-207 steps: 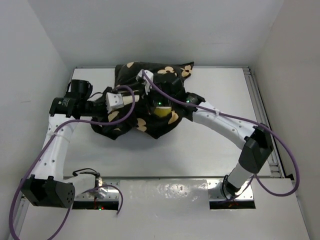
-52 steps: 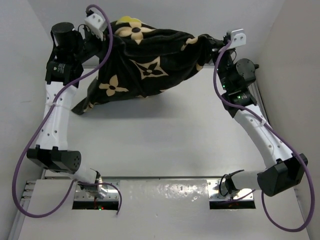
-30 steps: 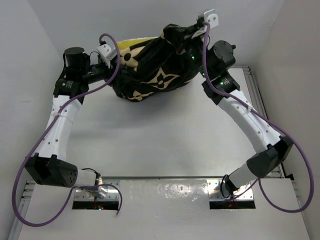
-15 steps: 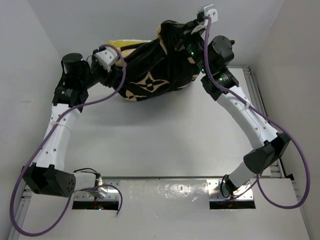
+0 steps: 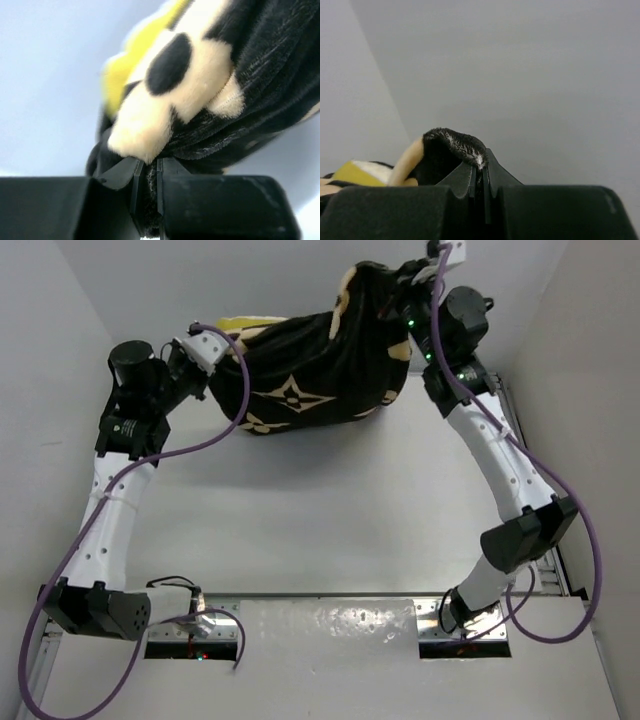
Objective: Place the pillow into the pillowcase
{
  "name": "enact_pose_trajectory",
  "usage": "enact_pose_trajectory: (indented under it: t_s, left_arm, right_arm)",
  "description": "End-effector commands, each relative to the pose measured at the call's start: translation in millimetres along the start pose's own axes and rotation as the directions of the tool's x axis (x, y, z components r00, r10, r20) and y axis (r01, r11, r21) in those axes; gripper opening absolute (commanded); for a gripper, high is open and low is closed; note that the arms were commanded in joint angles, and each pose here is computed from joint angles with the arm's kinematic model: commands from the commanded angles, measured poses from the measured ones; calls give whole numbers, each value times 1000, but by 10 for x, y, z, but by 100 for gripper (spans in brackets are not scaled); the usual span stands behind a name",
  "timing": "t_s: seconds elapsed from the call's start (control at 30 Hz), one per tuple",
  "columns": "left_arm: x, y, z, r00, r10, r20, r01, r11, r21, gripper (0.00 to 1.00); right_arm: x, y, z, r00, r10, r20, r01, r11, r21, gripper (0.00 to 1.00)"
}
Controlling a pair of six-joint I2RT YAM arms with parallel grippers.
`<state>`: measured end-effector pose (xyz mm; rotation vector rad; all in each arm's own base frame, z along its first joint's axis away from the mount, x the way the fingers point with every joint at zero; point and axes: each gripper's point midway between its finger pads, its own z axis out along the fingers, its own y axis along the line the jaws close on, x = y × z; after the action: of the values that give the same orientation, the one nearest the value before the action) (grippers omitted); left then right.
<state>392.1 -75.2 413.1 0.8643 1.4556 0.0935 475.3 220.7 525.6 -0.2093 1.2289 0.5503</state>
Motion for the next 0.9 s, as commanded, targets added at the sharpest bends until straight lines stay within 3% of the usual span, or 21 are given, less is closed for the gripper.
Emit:
enact_pose_trajectory:
  t_s: [0.0,0.03,0.1,0.13,0.17,0.2,0.27,0.3,0.33,0.37,0.47,0.63,0.7,0.73,0.83,0.87]
  left_arm:
    - [-369,1061,-293,999,26,39,-7,904,-427,0]
    - [-466,1508,-355,999,16,46,11,852,-523,0]
    - [-473,1885,-400,993,-97,65,117,819,-562,0]
    - [-903,2180,-472,987,-49,151,128,807,-577,0]
    - [-1048,2129,-441,978,-64,198,157,850,-502,0]
    - [-1164,2206,-458,971,-48,236,162,853,-496,0]
    - [-1708,2214,-721,921,44,386,164,856,-490,0]
    - [-2023,2202,-997,882,118,456,153,844,-514,0]
    - [-2026,2209,-1015,879,105,466,170,843,-510,0]
    - [-2300,2181,-1247,849,138,511,169,844,-509,0]
    - [-2118,2168,-1112,870,74,487,177,876,-449,0]
    - [-2065,1792,-989,877,42,479,121,945,-304,0]
    - [-2384,1699,-1178,821,45,569,113,964,-239,0]
    - [-2637,1681,-1361,755,10,655,154,969,-192,0]
    - [-2908,1759,-1751,678,92,729,107,969,-222,0]
    - [-2863,1777,-1755,690,101,716,96,969,-229,0]
  right_arm:
    - [-357,-656,46,995,56,78,-64,992,110,0]
    - [-610,-720,45,987,97,132,-111,988,103,0]
    - [-929,-895,-17,975,93,202,-115,988,101,0]
    - [-1100,-883,-62,967,61,249,-85,992,88,0]
    - [-1393,-767,-223,953,26,302,-51,996,74,0]
    - [-1389,-761,-301,953,-12,302,-14,996,85,0]
    - [-1903,-521,-697,909,-59,413,38,998,60,0]
    - [-1898,-546,-809,896,-69,439,46,997,63,0]
    - [-2011,-470,-957,877,-74,475,52,997,59,0]
    - [-2095,-474,-1098,860,-94,502,64,995,78,0]
    - [-2309,-338,-1465,811,-133,570,99,991,91,0]
    - [-2305,-248,-1365,836,-99,539,103,994,24,0]
    - [-2443,-84,-1434,818,-97,567,138,990,-30,0]
    - [-2536,34,-1504,797,-98,595,160,986,-52,0]
    - [-2671,211,-1685,763,-135,633,212,976,-48,0]
    - [-2637,158,-1666,766,-146,626,207,978,-25,0]
